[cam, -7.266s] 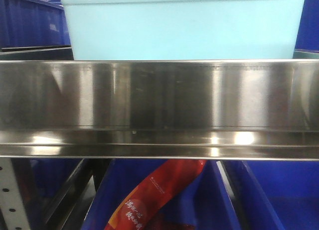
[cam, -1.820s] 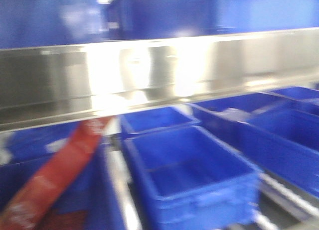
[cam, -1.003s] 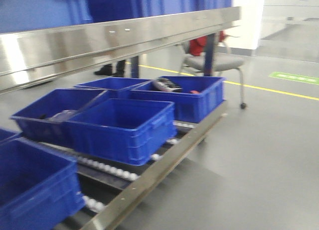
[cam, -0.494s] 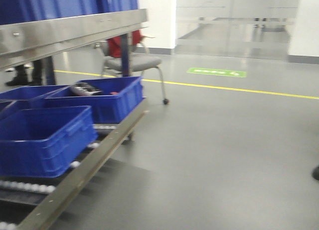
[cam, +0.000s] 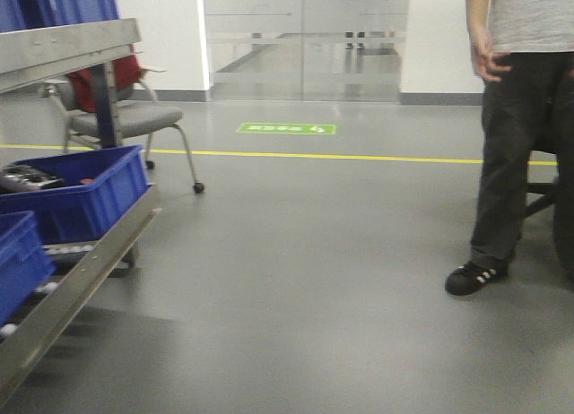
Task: Fetch blue bin and place on conveyor start
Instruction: 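Carry the bin in both grippers while driving toward the red conveyor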
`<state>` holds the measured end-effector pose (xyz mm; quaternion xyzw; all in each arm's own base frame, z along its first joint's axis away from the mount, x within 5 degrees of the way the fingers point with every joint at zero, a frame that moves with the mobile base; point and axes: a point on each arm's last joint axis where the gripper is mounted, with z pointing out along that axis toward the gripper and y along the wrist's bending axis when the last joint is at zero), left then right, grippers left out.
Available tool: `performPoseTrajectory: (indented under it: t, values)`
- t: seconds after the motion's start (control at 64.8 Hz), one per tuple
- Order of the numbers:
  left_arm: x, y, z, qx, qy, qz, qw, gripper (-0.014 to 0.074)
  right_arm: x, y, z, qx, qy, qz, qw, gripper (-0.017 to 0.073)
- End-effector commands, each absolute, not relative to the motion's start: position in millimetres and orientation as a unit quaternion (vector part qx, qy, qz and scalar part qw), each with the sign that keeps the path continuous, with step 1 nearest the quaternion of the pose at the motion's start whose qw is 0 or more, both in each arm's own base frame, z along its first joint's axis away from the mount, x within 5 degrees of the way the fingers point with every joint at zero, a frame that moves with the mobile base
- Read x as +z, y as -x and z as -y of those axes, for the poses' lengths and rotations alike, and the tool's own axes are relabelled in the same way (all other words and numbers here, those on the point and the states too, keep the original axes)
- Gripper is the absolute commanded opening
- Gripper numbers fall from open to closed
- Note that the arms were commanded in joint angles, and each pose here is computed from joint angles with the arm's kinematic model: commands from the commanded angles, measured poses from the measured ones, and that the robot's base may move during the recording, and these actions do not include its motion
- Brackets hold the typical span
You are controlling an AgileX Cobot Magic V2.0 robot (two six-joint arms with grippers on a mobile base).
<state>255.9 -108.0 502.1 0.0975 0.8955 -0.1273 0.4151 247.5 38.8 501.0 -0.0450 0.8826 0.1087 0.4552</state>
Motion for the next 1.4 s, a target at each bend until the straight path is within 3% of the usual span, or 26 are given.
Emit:
performPoseTrajectory:
  t: [0.0,1.388]
  values:
    - [509.5,-254.0,103.2,-0.111,-0.101,-0.884,0.442,-0.0111,509.4,-242.2,-34.4,0.089,0.052,-0.871,0.481,-0.0152]
    - [509.7,-255.5,99.6,-0.09,-0.098,-0.884,0.448,-0.0111,509.4,-242.2,-34.7,0.091,0.052,-0.871,0.481,-0.0152]
